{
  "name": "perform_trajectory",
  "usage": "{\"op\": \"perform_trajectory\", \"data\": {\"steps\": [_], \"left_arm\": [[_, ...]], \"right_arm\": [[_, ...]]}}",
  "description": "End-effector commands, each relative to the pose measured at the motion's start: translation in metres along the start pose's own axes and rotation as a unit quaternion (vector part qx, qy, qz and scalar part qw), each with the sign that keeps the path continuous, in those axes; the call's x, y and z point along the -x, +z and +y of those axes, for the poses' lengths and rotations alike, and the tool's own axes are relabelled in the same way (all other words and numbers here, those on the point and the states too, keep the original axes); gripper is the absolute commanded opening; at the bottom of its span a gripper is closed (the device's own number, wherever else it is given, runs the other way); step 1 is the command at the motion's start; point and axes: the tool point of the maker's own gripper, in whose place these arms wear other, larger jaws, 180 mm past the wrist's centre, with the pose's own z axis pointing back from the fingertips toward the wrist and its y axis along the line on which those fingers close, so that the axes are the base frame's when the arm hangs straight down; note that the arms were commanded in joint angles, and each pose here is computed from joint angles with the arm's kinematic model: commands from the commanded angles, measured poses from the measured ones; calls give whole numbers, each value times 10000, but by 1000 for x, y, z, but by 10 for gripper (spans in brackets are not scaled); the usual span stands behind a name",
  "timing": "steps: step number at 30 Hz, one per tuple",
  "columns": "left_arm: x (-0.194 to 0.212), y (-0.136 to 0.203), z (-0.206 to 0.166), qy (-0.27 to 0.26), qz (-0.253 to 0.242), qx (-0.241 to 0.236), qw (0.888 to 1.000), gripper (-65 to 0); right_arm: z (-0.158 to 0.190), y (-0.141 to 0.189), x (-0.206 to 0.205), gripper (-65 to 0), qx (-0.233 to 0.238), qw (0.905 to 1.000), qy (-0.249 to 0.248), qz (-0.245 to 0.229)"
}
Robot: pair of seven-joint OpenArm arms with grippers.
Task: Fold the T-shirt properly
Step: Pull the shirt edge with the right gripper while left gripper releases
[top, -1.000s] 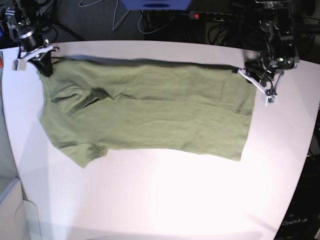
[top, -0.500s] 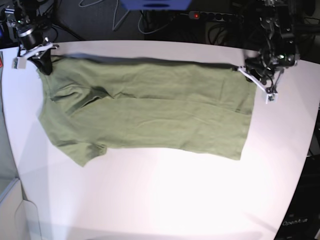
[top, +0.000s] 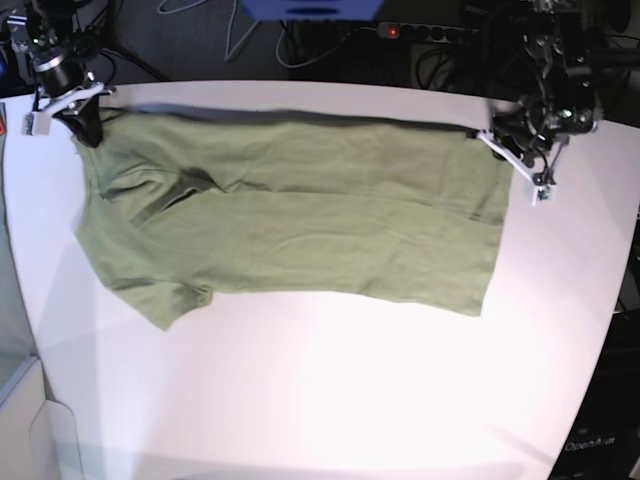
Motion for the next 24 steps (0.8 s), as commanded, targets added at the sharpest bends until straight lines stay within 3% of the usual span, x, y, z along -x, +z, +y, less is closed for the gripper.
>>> {"op": "perform_trajectory", "data": {"steps": [1,24], "left_arm": [[44,0,8,-32,913,-194,9956,-617],[9,2,5,-83,272,-200,9994,-617]], "right_arm": [[-15,13,39,-647,258,9949,259,942],[-1,13,-5,-647,-28,9992,203,-358]]}}
